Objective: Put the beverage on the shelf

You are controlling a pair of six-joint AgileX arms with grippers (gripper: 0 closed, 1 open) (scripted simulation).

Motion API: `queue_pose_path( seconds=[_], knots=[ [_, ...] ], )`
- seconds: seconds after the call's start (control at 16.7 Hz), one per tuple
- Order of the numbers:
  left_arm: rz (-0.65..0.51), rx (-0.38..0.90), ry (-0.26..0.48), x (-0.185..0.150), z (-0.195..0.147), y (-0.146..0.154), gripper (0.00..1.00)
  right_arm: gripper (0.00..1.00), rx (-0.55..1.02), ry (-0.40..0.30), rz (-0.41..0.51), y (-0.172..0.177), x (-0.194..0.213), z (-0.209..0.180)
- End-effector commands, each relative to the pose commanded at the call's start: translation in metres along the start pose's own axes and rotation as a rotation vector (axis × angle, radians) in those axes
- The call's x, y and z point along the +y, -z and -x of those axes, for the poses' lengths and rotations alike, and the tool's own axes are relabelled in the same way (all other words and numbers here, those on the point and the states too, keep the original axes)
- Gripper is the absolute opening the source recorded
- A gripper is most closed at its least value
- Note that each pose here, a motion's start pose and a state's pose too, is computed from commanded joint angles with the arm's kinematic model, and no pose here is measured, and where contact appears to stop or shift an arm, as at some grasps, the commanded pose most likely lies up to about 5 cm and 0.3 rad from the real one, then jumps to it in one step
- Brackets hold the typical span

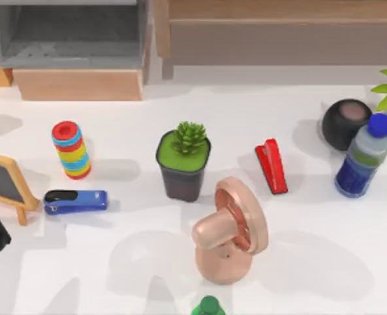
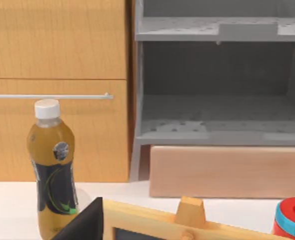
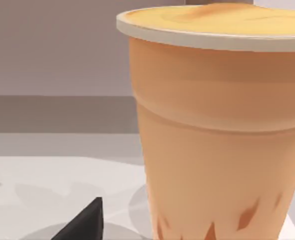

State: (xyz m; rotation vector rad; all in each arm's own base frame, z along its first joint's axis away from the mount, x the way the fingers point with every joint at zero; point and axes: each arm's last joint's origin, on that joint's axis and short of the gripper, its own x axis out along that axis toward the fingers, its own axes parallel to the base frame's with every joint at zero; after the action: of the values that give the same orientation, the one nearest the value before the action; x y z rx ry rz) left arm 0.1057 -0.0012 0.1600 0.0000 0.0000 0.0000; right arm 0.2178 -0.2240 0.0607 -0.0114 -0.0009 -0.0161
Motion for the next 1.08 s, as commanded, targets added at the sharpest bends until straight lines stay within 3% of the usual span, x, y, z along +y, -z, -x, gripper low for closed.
queue_pose_path(
  seconds=[0.24,0.66,0.9,1.08],
  knots=[
    [0.000,0.000,0.000,0.000,0.000,0.000,1.00,1.00,0.000,0.000,0.000,0.000,-0.001,-0.012],
    [0.000,0.000,0.000,0.000,0.000,0.000,1.00,1.00,-0.001,0.000,0.000,0.000,0.000,-0.078],
    [0.000,0.000,0.000,0.000,0.000,0.000,1.00,1.00,0.000,0.000,0.000,0.000,0.000,-0.080],
    [0.000,0.000,0.000,0.000,0.000,0.000,1.00,0.77,0.000,0.000,0.000,0.000,0.000,-0.080]
  ],
)
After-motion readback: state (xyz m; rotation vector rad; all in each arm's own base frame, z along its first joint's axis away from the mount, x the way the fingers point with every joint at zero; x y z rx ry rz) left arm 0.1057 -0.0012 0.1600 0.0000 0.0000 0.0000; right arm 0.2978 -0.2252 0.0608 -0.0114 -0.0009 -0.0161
